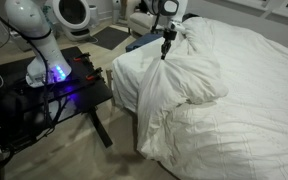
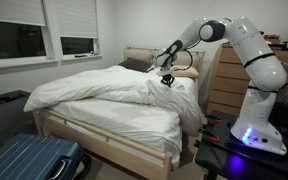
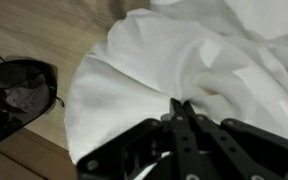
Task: Straighten the beddings on the bottom right corner of the bed
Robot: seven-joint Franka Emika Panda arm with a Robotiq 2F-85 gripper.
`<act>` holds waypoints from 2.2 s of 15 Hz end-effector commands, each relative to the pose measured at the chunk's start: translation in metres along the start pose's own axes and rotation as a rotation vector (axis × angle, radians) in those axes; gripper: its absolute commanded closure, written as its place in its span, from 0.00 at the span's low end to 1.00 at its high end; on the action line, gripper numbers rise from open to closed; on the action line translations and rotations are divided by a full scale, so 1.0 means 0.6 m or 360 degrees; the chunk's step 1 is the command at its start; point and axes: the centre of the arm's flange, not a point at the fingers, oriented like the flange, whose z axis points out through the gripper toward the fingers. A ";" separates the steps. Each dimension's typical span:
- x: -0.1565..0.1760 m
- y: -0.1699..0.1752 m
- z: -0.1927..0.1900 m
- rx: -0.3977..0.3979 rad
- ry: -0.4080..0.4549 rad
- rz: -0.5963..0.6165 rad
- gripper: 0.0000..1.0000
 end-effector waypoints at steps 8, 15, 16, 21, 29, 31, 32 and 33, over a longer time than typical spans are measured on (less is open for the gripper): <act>-0.215 0.035 -0.076 0.0122 -0.0111 -0.0689 0.99; -0.333 0.045 -0.081 0.0227 -0.0056 -0.1091 0.99; -0.356 0.044 -0.081 0.0243 -0.0058 -0.1134 0.99; -0.469 0.050 -0.085 0.0266 -0.0097 -0.1322 1.00; -0.607 0.085 -0.129 0.0309 -0.0183 -0.1429 1.00; -0.622 0.096 -0.150 0.0317 -0.0184 -0.1420 1.00; -0.627 0.100 -0.155 0.0321 -0.0179 -0.1422 1.00; -0.630 0.104 -0.160 0.0319 -0.0172 -0.1421 1.00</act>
